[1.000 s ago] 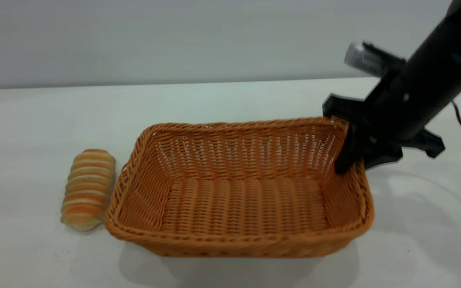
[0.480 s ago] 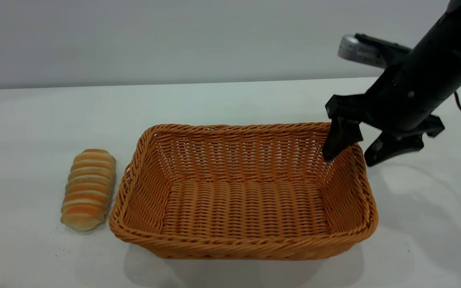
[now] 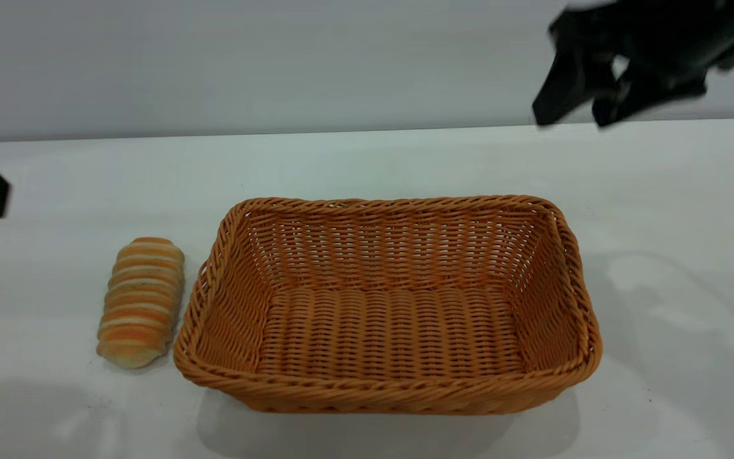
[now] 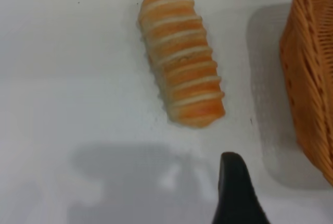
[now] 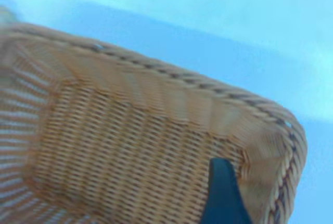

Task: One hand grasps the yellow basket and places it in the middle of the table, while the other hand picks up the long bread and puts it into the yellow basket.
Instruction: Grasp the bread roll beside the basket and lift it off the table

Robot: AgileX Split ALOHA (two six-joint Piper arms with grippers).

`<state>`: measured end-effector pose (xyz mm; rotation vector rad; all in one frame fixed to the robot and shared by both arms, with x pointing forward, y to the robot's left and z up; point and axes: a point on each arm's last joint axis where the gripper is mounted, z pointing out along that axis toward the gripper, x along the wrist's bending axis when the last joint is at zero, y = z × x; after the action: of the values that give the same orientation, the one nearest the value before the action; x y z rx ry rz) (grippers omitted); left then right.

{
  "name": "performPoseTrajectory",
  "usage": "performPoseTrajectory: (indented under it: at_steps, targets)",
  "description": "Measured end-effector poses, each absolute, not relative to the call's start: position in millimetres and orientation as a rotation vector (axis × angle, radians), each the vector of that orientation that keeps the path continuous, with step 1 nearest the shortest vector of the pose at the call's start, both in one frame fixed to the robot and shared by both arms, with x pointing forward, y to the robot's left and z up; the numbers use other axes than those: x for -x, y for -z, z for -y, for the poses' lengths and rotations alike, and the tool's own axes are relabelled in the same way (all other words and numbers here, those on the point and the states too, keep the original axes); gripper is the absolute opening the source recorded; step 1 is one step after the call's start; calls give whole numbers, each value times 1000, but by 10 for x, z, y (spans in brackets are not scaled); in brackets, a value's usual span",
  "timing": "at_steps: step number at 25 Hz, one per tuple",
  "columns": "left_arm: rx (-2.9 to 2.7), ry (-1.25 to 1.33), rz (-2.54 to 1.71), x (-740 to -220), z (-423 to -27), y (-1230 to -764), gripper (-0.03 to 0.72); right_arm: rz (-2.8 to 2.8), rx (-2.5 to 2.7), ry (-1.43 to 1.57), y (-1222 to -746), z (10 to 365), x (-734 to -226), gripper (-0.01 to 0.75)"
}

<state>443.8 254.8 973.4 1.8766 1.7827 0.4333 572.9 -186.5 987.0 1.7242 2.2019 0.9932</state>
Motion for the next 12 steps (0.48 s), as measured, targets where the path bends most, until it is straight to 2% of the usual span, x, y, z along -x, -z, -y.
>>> performPoseTrajectory:
  at_steps: [5,12]
  targets:
    - [-1892,-397,-1844,-4682,-2501,-9414,501,-2249,-1668,-1045,-10159,1866,-5561,562]
    - [-1923,-371,-1880,-5147,-2405,-9072,503,-2389,-1612,-1032,-10301,1854,-5371,560]
